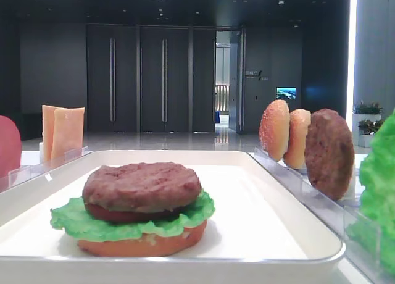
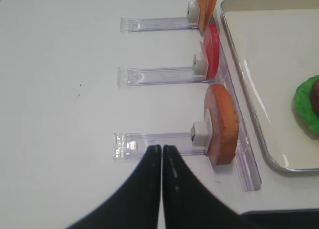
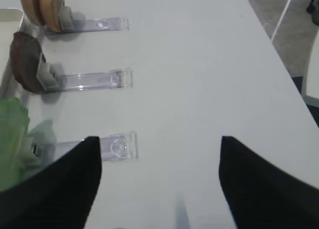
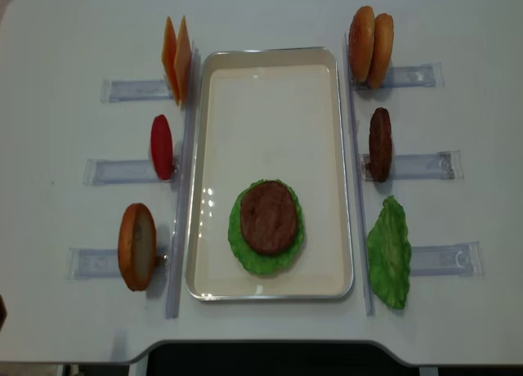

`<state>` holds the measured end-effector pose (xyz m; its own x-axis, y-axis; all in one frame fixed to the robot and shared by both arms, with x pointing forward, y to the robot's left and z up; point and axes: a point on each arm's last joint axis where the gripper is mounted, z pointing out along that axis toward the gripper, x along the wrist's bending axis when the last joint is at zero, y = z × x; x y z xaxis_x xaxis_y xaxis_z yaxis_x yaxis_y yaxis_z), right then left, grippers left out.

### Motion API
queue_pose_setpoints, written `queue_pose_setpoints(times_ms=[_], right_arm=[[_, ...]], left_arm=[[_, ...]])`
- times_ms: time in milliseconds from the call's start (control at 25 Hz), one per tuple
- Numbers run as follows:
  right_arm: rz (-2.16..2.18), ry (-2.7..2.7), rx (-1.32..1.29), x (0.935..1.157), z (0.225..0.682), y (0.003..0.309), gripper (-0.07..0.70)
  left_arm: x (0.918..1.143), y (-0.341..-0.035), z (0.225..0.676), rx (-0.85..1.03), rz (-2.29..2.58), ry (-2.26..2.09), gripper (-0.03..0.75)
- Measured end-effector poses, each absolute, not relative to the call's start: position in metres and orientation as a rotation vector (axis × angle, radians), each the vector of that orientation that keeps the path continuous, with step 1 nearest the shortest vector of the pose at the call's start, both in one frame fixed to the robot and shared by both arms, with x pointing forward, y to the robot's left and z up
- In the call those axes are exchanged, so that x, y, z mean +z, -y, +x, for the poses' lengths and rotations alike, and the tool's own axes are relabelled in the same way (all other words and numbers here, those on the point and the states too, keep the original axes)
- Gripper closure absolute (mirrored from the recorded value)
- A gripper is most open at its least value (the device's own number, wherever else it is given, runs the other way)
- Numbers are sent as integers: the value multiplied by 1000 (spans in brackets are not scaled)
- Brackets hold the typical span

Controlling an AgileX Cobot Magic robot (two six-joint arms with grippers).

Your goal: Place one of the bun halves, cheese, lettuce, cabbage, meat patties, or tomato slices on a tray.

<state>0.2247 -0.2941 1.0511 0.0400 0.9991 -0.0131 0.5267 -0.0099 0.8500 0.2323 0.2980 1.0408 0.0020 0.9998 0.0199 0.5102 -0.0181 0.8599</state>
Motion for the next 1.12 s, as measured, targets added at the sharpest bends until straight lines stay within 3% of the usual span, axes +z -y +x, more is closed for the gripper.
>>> queue_pose_setpoints(times_ms=[1120], right_arm=[[1592, -1586, 895, 1048, 229, 292, 154]], left_arm=[[1041, -298, 232, 925, 1607, -1586, 716]])
